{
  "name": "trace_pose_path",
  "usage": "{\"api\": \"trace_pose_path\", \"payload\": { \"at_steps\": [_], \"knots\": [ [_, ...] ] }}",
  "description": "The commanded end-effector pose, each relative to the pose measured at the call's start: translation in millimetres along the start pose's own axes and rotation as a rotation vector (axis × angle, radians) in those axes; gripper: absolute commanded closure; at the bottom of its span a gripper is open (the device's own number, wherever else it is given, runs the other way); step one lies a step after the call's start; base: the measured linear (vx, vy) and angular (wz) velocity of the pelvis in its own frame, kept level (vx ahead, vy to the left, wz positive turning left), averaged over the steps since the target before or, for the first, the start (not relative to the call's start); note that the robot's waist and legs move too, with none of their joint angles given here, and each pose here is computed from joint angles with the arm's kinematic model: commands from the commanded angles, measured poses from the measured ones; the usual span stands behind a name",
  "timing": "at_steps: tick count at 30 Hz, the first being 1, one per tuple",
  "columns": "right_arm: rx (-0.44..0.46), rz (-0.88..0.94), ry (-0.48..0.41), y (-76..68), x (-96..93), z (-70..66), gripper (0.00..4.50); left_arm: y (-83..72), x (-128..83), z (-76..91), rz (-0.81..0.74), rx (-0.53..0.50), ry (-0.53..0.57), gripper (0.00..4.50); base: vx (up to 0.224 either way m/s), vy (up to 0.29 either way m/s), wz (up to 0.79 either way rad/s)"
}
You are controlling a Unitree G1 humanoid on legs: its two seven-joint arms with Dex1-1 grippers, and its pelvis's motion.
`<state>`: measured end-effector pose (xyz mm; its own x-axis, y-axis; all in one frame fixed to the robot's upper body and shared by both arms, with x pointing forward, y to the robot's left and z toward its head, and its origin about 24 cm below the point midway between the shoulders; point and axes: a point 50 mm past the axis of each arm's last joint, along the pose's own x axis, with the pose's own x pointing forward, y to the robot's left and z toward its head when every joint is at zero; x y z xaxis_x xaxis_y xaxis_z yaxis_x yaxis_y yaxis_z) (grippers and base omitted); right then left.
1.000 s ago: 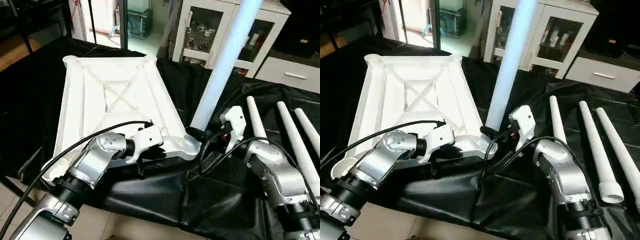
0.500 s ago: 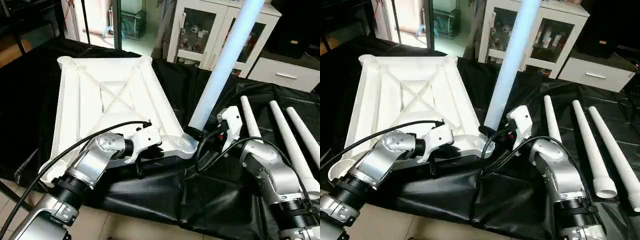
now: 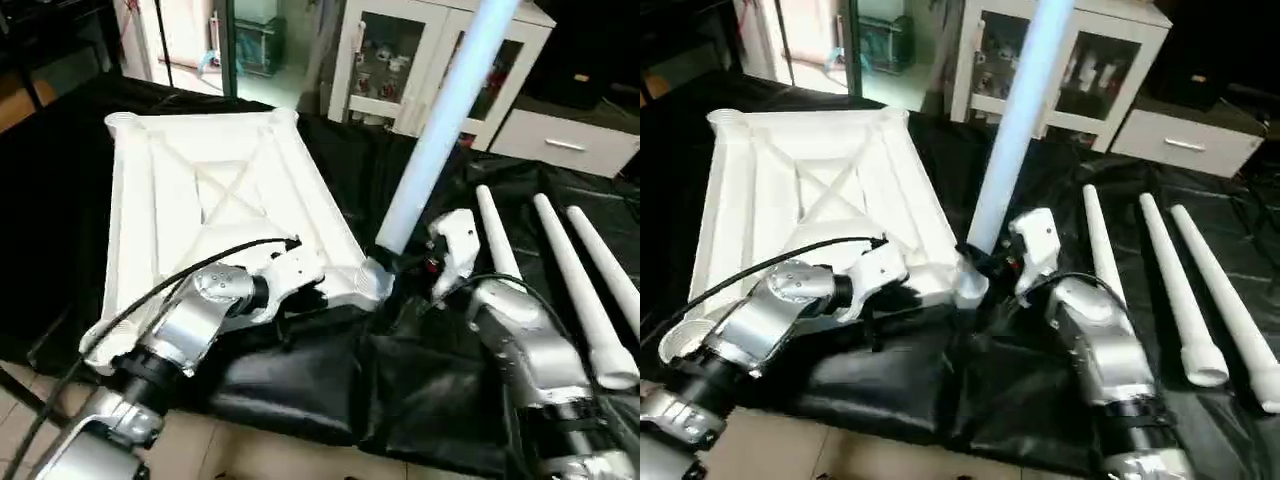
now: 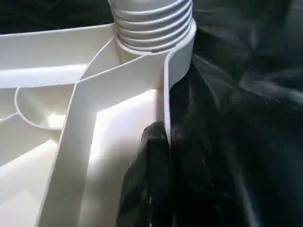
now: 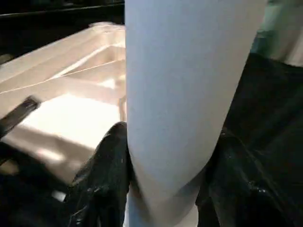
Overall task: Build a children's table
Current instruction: Insert table leg to table base
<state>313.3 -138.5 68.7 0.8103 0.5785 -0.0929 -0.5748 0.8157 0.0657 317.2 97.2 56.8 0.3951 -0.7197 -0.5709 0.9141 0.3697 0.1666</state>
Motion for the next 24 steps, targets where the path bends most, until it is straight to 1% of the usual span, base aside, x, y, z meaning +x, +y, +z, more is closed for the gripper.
{"api": "trace_pose_path", "payload": {
  "at_steps": [1, 2, 3, 4, 5, 6, 8, 9, 12, 14, 16, 18, 20, 24],
  "knots": [
    [0.035, -0.216, 0.216, -18.1, -11.7, -45.6, 2.67, 0.9, 8, 9.2, 0.038, -0.015, -0.008, 4.50, 0.000, 0.000, 0.00],
    [0.035, -0.216, 0.216, -18.1, -11.7, -45.6, 2.67, 0.9, 8, 9.2, 0.038, -0.015, -0.008, 4.50, 0.000, 0.000, 0.00],
    [0.031, -0.266, 0.220, -19.3, -8.3, -46.5, 2.67, 3.9, 11, 16.7, 0.074, -0.027, -0.017, 4.50, -0.063, 0.031, -0.05],
    [0.033, -0.332, 0.224, -20.1, -3.0, -47.3, 2.67, 8.4, 16, 28.9, 0.134, -0.060, -0.032, 4.50, -0.086, -0.009, 0.12],
    [0.033, -0.338, 0.224, -20.2, -2.5, -47.4, 2.67, 8.8, 17, 30.1, 0.139, -0.063, -0.034, 4.50, -0.086, -0.009, 0.12],
    [0.040, -0.466, 0.238, -19.5, 9.3, -49.2, 2.67, 13.6, 28, 57.9, 0.232, -0.118, -0.068, 4.50, -0.005, -0.073, 0.28],
    [0.046, -0.500, 0.243, -18.9, 12.7, -49.9, 2.67, 14.1, 31, 65.7, 0.252, -0.126, -0.079, 4.50, 0.018, -0.085, 0.11],
    [0.055, -0.525, 0.246, -17.1, 17.8, -50.1, 2.67, 13.3, 34, 73.3, 0.263, -0.129, -0.088, 4.50, 0.056, 0.020, -0.43],
    [0.047, -0.576, 0.232, -15.1, 30.2, -45.4, 2.67, 10.8, 40, 88.3, 0.278, -0.125, -0.113, 4.50, 0.055, 0.055, -0.30],
    [0.048, -0.581, 0.223, -14.8, 35.3, -41.9, 2.67, 10.0, 41, 90.5, 0.277, -0.122, -0.114, 4.50, 0.000, 0.000, 0.00],
    [0.053, -0.582, 0.215, -15.0, 37.5, -39.8, 2.67, 10.5, 41, 89.2, 0.280, -0.122, -0.107, 4.50, 0.000, 0.000, 0.00],
    [0.069, -0.575, 0.189, -15.1, 40.0, -36.2, 2.67, 12.5, 39, 83.5, 0.287, -0.123, -0.088, 4.50, 0.000, 0.000, 0.00],
    [0.070, -0.575, 0.185, -14.8, 40.7, -36.0, 2.67, 12.6, 39, 82.5, 0.290, -0.125, -0.084, 4.50, 0.000, 0.000, 0.00],
    [0.077, -0.541, 0.131, -13.2, 44.7, -29.9, 2.67, 15.9, 36, 72.7, 0.307, -0.131, -0.057, 4.50, 0.000, 0.000, 0.00]
  ]
}}
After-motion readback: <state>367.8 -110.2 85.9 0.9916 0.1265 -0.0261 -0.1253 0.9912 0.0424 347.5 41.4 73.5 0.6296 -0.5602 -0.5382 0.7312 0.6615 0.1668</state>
